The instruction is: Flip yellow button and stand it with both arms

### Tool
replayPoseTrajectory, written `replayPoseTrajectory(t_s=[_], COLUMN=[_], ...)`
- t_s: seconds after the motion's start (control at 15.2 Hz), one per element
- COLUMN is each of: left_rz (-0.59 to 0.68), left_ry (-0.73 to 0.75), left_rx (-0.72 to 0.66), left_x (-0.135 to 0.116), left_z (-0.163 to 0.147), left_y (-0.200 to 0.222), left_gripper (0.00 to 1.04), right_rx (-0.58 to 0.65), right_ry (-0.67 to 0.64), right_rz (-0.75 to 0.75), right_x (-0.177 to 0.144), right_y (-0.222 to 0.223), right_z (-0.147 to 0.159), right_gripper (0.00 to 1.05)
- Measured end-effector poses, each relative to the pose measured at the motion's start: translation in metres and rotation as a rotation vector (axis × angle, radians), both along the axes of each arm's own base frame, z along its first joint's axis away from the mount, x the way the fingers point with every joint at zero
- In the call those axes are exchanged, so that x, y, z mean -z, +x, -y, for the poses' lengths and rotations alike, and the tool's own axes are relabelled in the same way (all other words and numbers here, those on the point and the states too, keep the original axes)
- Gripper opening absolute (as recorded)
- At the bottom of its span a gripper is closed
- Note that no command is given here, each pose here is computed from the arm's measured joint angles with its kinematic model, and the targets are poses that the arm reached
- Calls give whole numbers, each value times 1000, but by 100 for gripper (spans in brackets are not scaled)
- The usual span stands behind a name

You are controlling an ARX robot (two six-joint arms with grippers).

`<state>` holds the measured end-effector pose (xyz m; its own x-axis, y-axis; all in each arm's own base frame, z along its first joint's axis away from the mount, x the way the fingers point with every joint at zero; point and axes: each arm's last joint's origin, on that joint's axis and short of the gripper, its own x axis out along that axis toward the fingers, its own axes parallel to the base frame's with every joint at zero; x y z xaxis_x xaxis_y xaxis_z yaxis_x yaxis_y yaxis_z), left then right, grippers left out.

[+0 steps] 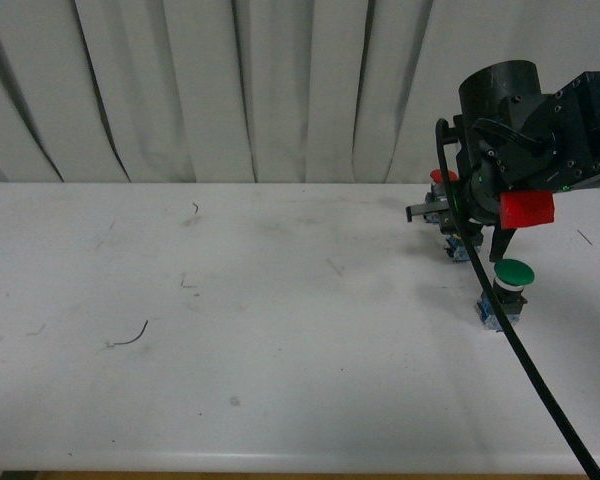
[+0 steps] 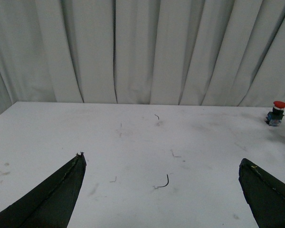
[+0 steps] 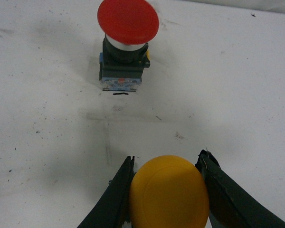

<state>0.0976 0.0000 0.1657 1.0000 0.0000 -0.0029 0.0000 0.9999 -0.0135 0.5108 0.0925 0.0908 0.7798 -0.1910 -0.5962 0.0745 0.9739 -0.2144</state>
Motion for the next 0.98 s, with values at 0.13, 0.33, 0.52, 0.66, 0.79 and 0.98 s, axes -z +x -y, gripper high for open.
replayPoseTrajectory(t_s=[0.13,0.33,0.52,0.66,0.79,0.98], left_rz=[0,0,0,0,0,0], left_ry=[0,0,0,0,0,0], left_rx=[0,0,0,0,0,0], left_x=[0,0,0,0,0,0], left_z=[0,0,0,0,0,0], left_y=[0,0,0,0,0,0], left_gripper=[98,98,98,98,98,98], right_rx=[-7,-8,-1,5,6,6], right_ry=[-4,-9,-15,-18,-20,-17], right_rz=[-13,-23,-38,-35,-37,-36], right_x=[2,1,4,4,4,4], right_y=[0,0,0,0,0,0], right_z=[-3,-6,-6,-6,-6,-6], right_gripper=[36,36,36,36,36,36])
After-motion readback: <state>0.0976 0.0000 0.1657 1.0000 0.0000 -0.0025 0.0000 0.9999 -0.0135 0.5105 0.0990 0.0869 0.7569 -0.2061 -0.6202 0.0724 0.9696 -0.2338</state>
